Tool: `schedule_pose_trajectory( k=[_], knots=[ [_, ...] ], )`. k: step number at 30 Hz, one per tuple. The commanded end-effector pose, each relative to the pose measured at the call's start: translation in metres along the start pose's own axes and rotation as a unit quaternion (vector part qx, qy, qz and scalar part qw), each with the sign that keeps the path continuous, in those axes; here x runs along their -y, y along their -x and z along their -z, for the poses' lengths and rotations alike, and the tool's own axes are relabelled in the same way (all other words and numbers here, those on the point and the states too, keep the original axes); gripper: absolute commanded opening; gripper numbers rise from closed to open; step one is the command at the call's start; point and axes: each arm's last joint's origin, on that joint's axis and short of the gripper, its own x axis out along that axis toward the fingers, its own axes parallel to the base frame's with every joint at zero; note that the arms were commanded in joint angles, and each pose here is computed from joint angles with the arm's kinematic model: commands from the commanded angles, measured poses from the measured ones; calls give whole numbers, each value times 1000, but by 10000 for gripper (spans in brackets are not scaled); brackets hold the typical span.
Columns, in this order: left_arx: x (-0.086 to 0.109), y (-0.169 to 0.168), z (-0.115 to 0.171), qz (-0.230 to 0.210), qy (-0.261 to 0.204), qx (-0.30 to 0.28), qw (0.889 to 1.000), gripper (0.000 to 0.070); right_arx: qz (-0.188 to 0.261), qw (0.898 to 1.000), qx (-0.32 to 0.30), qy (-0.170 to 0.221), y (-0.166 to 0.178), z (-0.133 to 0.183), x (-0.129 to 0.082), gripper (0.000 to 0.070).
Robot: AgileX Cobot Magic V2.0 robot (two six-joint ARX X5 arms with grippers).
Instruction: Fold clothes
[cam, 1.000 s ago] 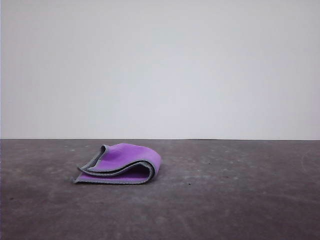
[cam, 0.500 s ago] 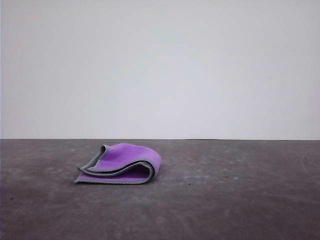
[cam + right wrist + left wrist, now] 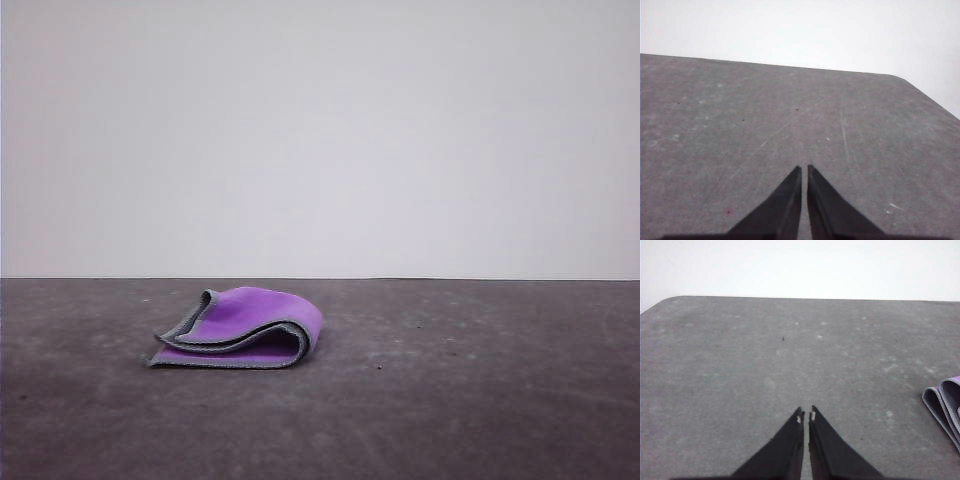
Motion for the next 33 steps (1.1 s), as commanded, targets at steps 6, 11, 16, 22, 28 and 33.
schedule_pose_trajectory(
  k=[6, 11, 16, 22, 28, 33],
  knots=[
    [0, -2, 6, 0, 1, -4, 1000, 0, 2, 1000, 3, -6, 0, 0, 0, 16],
    [0, -2, 6, 0, 1, -4, 1000, 0, 2, 1000, 3, -6, 0, 0, 0, 16],
    [0, -2, 6, 0, 1, -4, 1000, 0, 2, 1000, 3, -6, 0, 0, 0, 16],
    [0, -2, 6, 0, 1, -4, 1000, 0, 2, 1000, 3, -6, 0, 0, 0, 16],
    [0, -2, 6, 0, 1, -4, 1000, 0, 2, 1000, 3, -6, 0, 0, 0, 16],
    [0, -2, 6, 0, 1, -4, 1000, 0, 2, 1000, 3, -6, 0, 0, 0, 16]
  ],
)
